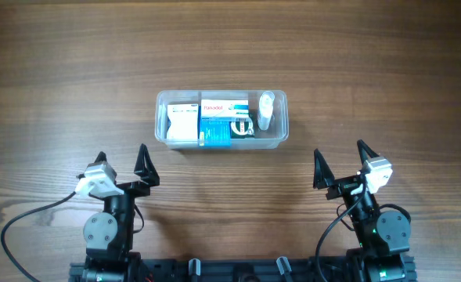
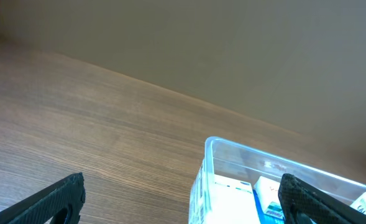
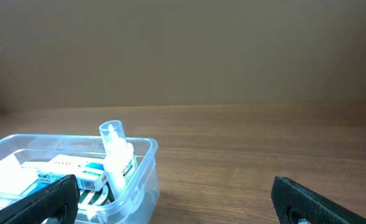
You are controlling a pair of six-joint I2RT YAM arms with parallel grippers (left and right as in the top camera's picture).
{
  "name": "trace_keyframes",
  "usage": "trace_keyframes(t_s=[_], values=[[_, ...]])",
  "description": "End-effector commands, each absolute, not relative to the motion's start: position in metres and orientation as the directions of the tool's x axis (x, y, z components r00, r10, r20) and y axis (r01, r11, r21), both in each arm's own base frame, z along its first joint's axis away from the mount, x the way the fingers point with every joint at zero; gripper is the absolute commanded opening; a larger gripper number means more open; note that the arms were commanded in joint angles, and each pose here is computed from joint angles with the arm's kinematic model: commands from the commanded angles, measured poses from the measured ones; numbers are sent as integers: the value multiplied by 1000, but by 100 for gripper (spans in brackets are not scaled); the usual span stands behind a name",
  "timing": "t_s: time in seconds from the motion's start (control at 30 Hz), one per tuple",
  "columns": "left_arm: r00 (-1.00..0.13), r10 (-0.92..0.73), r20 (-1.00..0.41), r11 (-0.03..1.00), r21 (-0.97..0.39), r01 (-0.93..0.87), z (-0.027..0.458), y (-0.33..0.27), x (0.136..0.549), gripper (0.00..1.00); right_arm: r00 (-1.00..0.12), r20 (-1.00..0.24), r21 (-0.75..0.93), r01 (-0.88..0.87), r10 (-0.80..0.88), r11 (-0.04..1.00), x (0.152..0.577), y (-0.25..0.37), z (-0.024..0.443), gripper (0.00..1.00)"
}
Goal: Pack container
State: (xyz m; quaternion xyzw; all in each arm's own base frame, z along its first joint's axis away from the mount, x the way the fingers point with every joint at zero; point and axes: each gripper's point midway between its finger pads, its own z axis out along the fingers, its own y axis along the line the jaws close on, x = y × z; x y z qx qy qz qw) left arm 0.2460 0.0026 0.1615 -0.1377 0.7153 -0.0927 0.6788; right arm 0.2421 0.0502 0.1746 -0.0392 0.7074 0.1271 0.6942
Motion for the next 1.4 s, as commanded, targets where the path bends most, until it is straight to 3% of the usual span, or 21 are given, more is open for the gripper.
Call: trace_keyframes(t_s=[0.0,0.2,1.37], values=[[-42,-272,-961,961,-269,-59,161,2,246,100,-17,-994,106,-243,105,964,241,51,177,100],[-48,-145,-988,988,-142,-62,161,3,246,100,-17,-994,106,-243,105,964,241,51,177,100],[-48,-144,-988,988,-141,-61,161,3,246,100,-17,-994,106,-243,106,964,241,51,177,100]])
